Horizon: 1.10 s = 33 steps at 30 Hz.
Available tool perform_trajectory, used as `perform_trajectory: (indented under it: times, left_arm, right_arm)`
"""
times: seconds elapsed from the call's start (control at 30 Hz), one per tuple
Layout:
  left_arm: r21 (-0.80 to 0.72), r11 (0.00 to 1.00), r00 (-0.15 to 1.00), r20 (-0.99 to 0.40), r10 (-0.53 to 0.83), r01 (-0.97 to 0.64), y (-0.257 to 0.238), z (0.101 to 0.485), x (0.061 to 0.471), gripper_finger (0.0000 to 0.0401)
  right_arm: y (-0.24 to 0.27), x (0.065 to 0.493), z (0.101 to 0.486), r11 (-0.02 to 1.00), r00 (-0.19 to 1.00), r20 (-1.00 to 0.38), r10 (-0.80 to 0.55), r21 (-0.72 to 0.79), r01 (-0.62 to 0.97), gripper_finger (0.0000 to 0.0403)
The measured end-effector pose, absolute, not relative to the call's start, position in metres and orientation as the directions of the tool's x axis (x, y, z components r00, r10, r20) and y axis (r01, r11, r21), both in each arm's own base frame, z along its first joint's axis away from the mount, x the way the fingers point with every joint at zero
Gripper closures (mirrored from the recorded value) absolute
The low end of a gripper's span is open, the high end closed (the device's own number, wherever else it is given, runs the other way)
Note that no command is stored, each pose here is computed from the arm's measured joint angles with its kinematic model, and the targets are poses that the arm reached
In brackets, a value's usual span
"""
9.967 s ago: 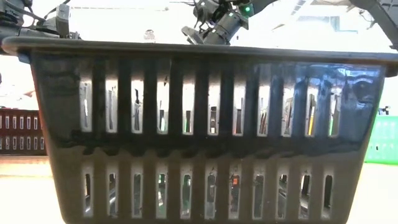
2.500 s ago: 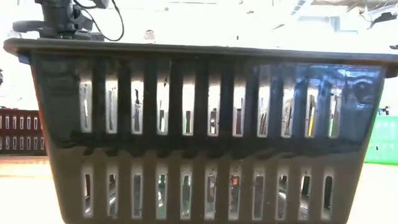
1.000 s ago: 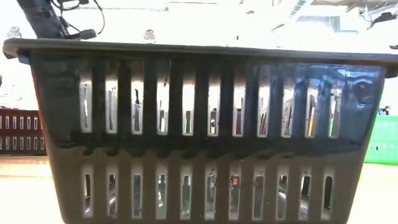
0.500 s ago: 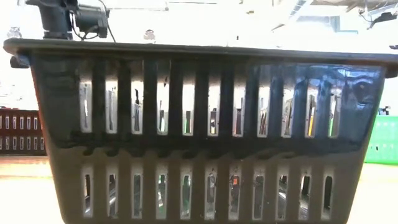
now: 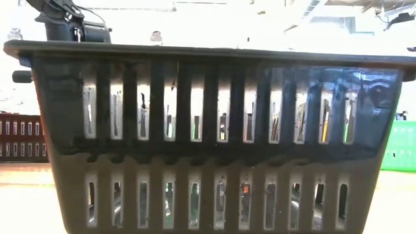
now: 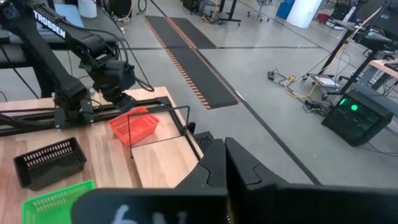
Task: Stack baskets on shelf by color
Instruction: Put the top orange bin on the shelf
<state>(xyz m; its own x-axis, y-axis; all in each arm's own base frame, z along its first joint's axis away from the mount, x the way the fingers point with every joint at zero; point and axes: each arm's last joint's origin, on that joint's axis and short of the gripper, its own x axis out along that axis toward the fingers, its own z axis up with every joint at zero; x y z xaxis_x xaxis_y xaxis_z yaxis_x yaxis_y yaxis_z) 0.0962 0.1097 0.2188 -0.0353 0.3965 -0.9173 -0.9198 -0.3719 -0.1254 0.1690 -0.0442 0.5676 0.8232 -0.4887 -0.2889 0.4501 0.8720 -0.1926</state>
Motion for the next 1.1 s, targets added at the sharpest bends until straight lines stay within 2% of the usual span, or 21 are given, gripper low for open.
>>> perform_trajectory:
  times: [0.33,0.77,1.1]
  left_arm:
    - [-0.112,-0.4,-0.053,-0.924,0.379,-0.91,0.117,0.218,0.087,0.0272]
    - [-0.121,-0.399,-0.02,-0.943,0.331,-0.909,0.122,0.216,0.085,0.0272]
    - [-0.006,-0.393,-0.092,-0.969,0.23,-0.919,0.138,0.194,0.096,0.0272]
  right_arm:
    - [-0.044,0.169,0.567,0.872,0.822,-0.295,-0.488,-0.207,0.444,0.0396]
    - [-0.044,0.169,0.566,0.873,0.82,-0.302,-0.486,-0.22,0.436,0.0398]
    - [-0.043,0.169,0.565,0.875,0.819,-0.311,-0.482,-0.224,0.429,0.0398]
